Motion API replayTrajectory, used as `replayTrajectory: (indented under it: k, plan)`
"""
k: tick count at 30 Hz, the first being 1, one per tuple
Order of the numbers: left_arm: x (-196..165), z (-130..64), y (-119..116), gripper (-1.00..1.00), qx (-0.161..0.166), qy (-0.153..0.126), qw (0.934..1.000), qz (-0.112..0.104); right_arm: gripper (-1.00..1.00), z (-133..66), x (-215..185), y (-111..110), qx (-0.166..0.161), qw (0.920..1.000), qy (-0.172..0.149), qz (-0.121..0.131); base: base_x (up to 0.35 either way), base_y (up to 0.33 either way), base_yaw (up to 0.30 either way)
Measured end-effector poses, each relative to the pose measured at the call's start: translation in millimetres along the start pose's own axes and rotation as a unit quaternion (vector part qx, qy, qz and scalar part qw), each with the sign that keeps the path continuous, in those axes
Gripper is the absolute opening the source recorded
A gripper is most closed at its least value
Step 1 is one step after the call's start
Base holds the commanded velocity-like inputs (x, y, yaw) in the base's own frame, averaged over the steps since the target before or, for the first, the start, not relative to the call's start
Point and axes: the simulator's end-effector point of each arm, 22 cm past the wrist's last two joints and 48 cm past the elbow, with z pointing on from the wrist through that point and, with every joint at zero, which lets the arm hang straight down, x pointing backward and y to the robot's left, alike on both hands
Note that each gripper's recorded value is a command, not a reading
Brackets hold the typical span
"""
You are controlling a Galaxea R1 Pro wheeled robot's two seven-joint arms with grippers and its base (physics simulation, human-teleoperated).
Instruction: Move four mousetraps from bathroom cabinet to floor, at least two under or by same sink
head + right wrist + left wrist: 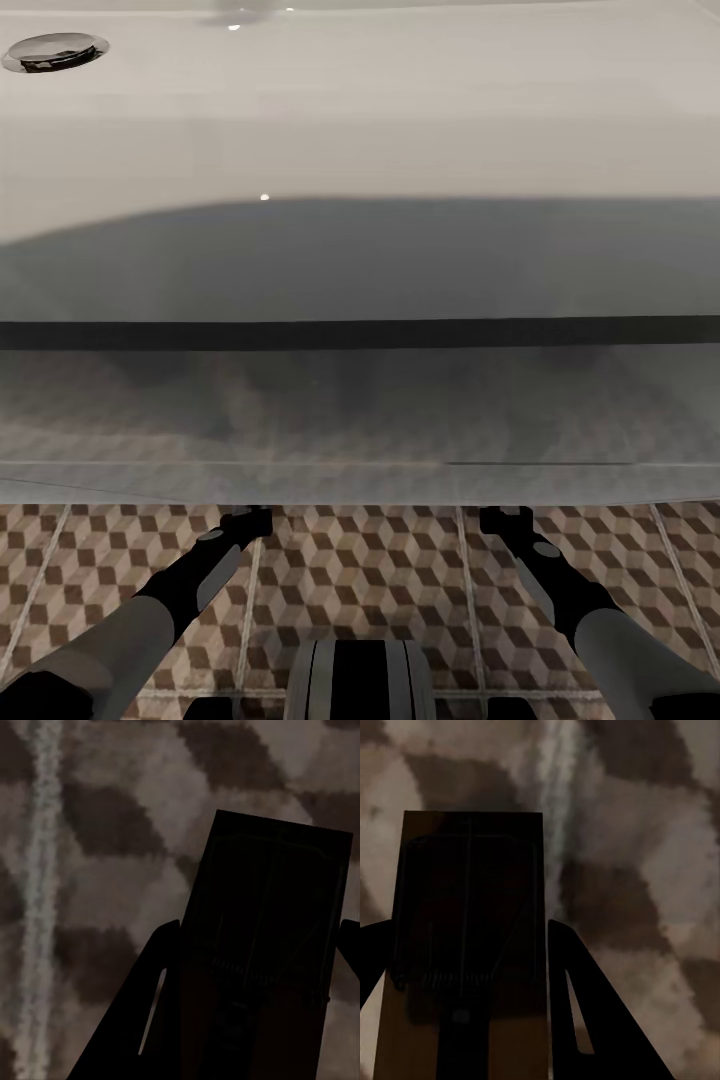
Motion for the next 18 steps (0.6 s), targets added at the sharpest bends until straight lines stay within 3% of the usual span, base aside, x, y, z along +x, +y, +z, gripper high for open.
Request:
replayTrajectory:
  k: [18]
  plan:
    - [-5.3, -0.4, 2.3, -1.0, 0.0, -0.006, 1.0, -0.001, -1.0, 0.0, 0.0, 0.3, 0.0, 1.0, 0.0, 0.0, 0.0, 0.0, 0.0]
